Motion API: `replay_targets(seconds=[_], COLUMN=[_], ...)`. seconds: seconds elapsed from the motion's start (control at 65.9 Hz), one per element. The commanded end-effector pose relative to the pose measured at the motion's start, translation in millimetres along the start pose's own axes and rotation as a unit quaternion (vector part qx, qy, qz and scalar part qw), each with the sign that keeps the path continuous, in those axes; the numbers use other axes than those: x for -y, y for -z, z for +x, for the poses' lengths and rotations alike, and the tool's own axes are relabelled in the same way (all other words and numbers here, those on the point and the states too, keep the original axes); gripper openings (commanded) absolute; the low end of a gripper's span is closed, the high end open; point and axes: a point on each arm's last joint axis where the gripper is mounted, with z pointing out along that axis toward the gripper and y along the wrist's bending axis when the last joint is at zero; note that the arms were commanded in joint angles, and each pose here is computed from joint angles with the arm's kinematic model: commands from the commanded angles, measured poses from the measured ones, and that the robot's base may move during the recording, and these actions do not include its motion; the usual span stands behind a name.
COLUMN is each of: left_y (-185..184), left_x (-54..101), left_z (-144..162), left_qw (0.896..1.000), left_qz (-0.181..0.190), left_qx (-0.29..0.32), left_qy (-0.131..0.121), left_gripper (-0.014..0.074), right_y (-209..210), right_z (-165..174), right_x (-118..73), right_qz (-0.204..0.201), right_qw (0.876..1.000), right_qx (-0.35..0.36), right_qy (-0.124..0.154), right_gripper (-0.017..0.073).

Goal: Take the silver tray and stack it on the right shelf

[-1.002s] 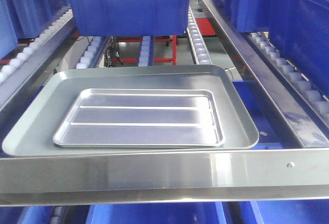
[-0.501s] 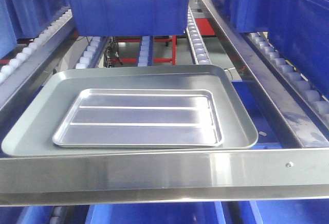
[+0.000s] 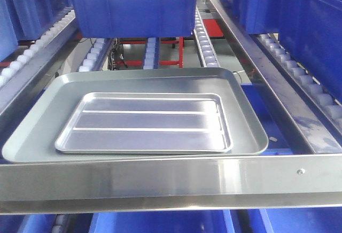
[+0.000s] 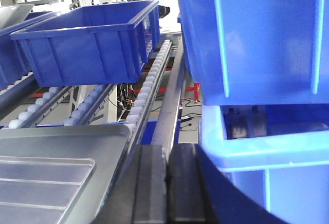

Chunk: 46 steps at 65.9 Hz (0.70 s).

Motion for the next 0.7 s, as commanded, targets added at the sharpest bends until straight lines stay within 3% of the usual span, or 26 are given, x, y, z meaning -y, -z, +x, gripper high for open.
replay_targets(seconds=[0.0,0.683], left_y=[-1.2,-1.2], left_x=[3.1,3.1], left_z=[-15.4,-15.4], left_qw=[0.999,0.999], left_qz=[0.015,0.015], left_qx=[0.049,0.049], left_qy=[-0.001,-0.002], left_gripper=[-0.0091,-0.0091], right_y=[2.0,2.0], right_z=[-8.6,-8.7], right_x=[-1.8,-1.1], right_qz=[-0.008,-0.002], right_qw=[0.999,0.999], right_qx=[0.049,0.05], right_qy=[0.007,0.009], right_gripper=[0.0052,0.0052])
